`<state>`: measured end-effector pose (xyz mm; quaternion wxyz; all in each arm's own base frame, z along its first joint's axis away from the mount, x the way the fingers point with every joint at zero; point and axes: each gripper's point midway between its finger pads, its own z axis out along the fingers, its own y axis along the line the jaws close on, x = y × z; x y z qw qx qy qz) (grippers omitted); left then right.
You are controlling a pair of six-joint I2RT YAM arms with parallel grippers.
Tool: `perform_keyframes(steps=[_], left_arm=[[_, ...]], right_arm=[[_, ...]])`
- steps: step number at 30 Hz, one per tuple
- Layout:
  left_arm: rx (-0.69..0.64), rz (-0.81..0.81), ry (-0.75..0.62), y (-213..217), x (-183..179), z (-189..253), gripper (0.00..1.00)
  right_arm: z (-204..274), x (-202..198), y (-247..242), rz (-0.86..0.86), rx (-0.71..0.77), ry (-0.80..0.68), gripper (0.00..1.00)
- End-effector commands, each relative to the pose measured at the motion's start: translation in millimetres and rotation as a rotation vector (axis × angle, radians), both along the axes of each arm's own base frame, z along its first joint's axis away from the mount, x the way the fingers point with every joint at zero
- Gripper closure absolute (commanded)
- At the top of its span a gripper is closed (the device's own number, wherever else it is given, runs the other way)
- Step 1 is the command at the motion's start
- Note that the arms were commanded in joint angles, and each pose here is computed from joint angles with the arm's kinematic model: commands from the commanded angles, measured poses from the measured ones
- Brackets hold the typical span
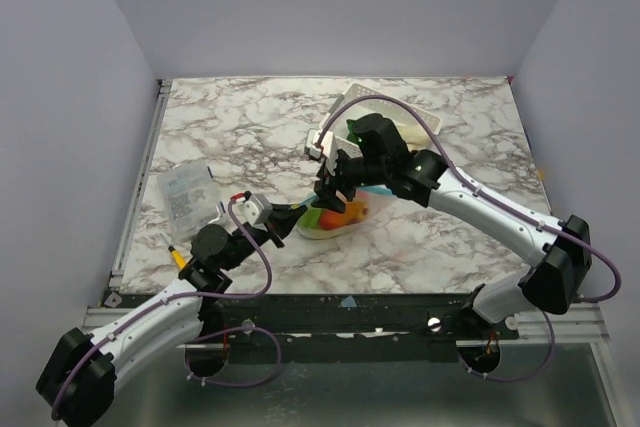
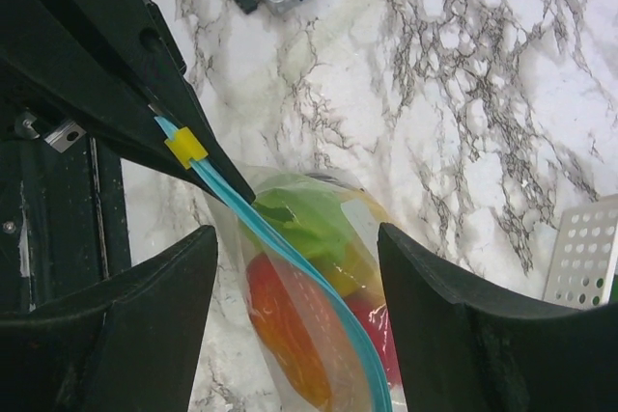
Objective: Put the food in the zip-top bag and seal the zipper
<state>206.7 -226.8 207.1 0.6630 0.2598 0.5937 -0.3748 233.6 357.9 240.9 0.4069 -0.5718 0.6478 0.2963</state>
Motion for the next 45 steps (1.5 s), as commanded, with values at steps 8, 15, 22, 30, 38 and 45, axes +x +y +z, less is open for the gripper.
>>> perform_keyframes(steps=[8,15,22,30,38,45], left_arm=[[-0.027,-0.053,-0.035,-4.2,-8.9,19.0,1.0],[-0.043,-0.035,-0.011,-1.0,-8.2,15.7,0.89],[-0.087,0.003,0.008,4.0,-4.8,9.7,0.66],[-0.086,-0.002,-0.005,-1.1,0.6,16.2,0.76],[-0.072,0.009,-0.005,-0.7,3.2,16.1,1.0],[-0.077,0.014,-0.002,0.1,3.4,17.6,1.0]], right_arm=[[-10.8,1.9,21.3,0.123,-0.002,0.033,0.48],[-3.1,3.2,15.5,0.108,0.034,0.078,1.0],[3.8,-3.0,7.3,0.12,0.069,0.116,1.0],[7.4,-4.4,7.8,0.131,0.074,0.129,1.0],[17.2,-13.6,13.2,0.161,0.097,0.201,0.59],[23.1,-25.6,24.3,0.262,0.12,0.273,0.48]])
